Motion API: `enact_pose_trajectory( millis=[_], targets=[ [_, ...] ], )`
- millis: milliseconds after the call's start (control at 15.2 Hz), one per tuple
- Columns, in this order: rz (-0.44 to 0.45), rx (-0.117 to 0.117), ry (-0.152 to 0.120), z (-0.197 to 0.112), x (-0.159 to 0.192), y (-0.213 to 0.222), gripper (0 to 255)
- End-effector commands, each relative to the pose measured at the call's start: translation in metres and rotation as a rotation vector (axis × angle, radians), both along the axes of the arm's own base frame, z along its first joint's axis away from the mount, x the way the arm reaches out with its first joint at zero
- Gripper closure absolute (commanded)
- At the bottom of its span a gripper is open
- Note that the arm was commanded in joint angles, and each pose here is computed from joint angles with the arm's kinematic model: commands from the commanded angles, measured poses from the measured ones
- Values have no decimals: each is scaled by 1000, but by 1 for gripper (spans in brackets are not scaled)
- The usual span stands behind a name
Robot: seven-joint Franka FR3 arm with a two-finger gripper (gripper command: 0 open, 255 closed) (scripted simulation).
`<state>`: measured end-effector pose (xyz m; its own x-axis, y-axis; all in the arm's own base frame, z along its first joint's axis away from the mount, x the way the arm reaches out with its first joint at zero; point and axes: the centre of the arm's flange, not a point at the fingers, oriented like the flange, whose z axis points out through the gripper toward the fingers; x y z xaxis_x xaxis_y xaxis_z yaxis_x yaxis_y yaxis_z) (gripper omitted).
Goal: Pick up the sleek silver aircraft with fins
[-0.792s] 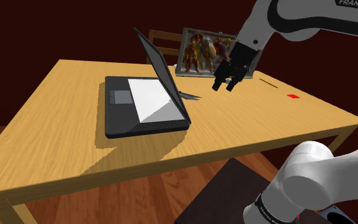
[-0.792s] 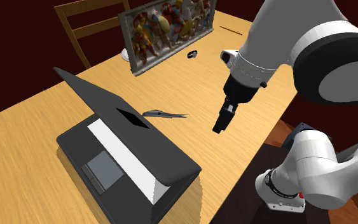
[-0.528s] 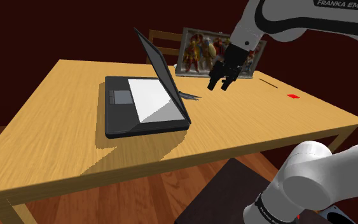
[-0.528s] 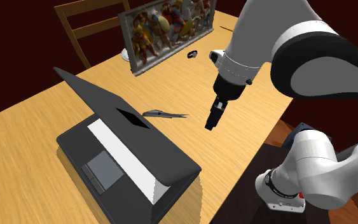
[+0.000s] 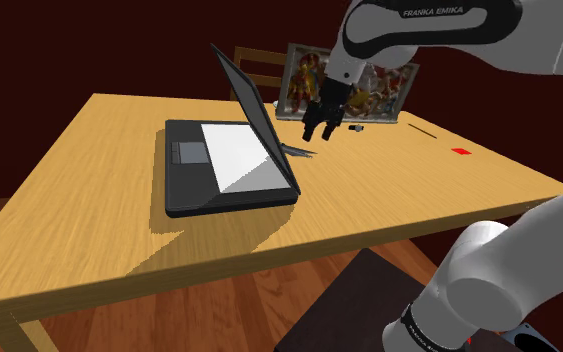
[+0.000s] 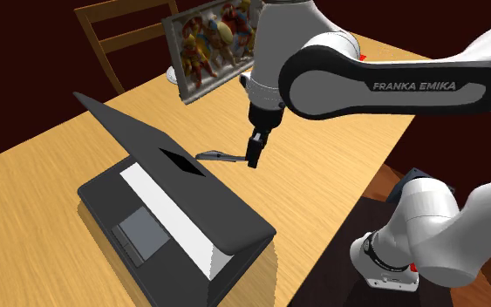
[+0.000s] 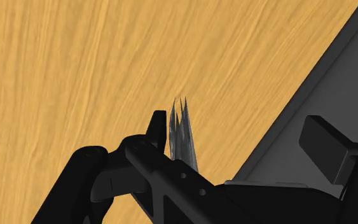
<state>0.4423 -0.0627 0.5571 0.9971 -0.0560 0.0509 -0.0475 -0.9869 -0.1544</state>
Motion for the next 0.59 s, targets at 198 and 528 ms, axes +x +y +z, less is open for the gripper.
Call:
enact_pose_trajectory(
  millis=[198, 528],
  targets=[
    [62, -6, 45, -28, 68, -17, 0],
    [94, -9, 68, -54, 102, -24, 0]
  ],
)
